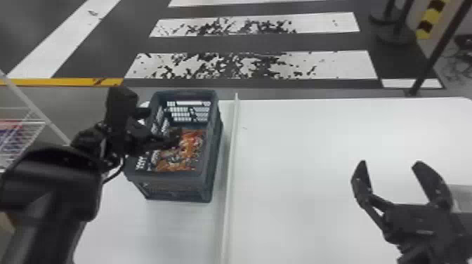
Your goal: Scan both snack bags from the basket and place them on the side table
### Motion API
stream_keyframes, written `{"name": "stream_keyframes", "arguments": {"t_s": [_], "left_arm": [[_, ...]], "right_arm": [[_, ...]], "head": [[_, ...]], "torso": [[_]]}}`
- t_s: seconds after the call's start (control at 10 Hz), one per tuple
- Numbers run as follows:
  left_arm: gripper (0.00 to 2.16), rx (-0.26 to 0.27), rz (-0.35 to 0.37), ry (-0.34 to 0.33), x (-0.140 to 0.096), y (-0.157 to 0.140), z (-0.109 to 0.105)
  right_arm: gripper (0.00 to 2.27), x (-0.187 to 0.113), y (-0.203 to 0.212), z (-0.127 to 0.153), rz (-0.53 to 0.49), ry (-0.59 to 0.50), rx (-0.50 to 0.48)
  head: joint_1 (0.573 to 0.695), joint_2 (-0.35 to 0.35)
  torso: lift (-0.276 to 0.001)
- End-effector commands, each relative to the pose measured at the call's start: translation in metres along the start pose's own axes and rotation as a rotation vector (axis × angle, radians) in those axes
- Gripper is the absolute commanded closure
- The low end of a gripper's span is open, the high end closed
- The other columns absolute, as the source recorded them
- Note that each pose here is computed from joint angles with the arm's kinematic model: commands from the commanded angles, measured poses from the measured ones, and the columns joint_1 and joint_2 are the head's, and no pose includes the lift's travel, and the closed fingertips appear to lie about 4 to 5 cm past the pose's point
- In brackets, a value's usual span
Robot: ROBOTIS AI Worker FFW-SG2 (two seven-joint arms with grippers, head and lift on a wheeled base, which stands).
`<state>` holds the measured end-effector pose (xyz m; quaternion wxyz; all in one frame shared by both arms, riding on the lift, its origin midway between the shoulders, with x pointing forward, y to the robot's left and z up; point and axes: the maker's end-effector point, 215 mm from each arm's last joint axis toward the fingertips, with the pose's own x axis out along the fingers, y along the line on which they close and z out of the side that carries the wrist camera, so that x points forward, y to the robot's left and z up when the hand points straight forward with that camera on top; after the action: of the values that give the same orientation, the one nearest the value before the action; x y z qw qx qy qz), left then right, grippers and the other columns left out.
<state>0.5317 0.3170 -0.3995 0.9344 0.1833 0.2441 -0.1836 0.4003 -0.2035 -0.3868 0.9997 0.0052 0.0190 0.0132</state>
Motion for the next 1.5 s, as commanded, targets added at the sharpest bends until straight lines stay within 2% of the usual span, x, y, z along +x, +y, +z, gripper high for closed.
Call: {"name": "stream_keyframes", "arguments": {"t_s": [0.0, 0.1, 0.4, 0.8, 1.4], "left_arm": [[0.08, -0.014, -0.009, 0.066, 0.004, 0.000, -0.022], [0.08, -0.006, -0.019, 0.087, 0.007, 0.000, -0.029], [0.08, 0.030, -0.067, 0.117, 0.021, -0.009, -0.029], [0.08, 0.112, -0.130, 0.186, 0.049, -0.029, -0.031], [0.08, 0.135, -0.195, 0.319, 0.088, -0.053, -0.063]], "right_arm": [[0.06, 0.001, 0.000, -0.001, 0.000, 0.004, 0.000], [0.06, 0.002, 0.000, -0.002, 0.000, 0.006, 0.000], [0.06, 0.001, 0.000, -0.003, 0.000, 0.009, 0.000], [0.06, 0.002, -0.001, -0.001, -0.002, 0.004, 0.001], [0.06, 0.002, -0.005, -0.002, -0.008, 0.012, -0.003]], "head": [[0.695, 0.134], [0.695, 0.139], [0.695, 0.143], [0.695, 0.114], [0.695, 0.086]], "torso": [[-0.075], [-0.075], [-0.075], [-0.075], [-0.075]]}}
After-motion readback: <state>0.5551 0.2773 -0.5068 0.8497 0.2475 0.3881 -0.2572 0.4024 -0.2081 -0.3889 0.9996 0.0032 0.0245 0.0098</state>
